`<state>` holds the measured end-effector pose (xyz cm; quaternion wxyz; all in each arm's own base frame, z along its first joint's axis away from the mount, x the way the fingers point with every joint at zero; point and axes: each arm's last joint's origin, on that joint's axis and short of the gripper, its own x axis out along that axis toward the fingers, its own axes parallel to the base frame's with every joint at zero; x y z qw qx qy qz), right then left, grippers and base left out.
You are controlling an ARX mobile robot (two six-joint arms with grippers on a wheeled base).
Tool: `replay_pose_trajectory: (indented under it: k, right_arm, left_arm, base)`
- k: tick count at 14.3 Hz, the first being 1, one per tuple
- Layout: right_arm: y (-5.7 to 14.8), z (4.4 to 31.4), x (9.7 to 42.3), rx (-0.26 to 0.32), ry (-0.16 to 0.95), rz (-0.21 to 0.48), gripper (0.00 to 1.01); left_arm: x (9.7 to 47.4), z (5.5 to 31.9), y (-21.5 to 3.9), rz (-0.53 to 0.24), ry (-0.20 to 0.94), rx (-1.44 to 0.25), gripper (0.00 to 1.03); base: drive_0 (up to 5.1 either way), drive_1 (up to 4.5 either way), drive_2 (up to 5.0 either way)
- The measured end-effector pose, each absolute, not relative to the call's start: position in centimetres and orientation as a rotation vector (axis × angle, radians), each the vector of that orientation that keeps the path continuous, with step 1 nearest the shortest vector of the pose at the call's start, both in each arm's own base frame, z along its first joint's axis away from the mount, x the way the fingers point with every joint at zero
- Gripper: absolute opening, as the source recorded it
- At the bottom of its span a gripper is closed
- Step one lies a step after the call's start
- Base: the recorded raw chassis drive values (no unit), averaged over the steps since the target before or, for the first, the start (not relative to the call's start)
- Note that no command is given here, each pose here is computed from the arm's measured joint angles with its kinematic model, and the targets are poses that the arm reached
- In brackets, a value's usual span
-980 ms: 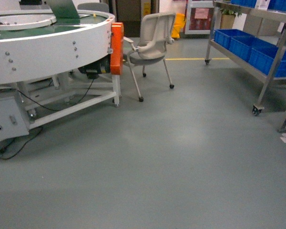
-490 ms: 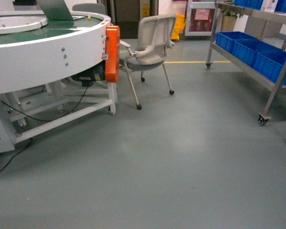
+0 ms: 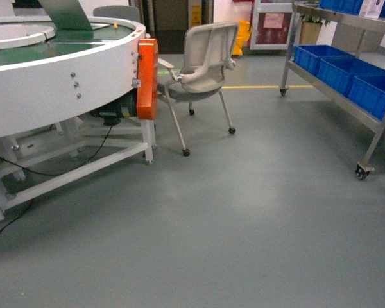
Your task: Pick red block from blue box to shelf
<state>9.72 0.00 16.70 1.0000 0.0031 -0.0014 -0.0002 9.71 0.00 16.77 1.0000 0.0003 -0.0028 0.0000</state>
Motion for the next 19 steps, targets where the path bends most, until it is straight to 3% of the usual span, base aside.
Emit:
replay_pose_trajectory:
  k: [19]
  right_arm:
    - [0.00,16.73,9.72,0.006,-0.006,0.000,0.28]
  left_arm:
    - [9.71,16.78,0.00,0.000,-0.006,0.001,0.98]
  base:
    - [-0.1,4.17,-4.3]
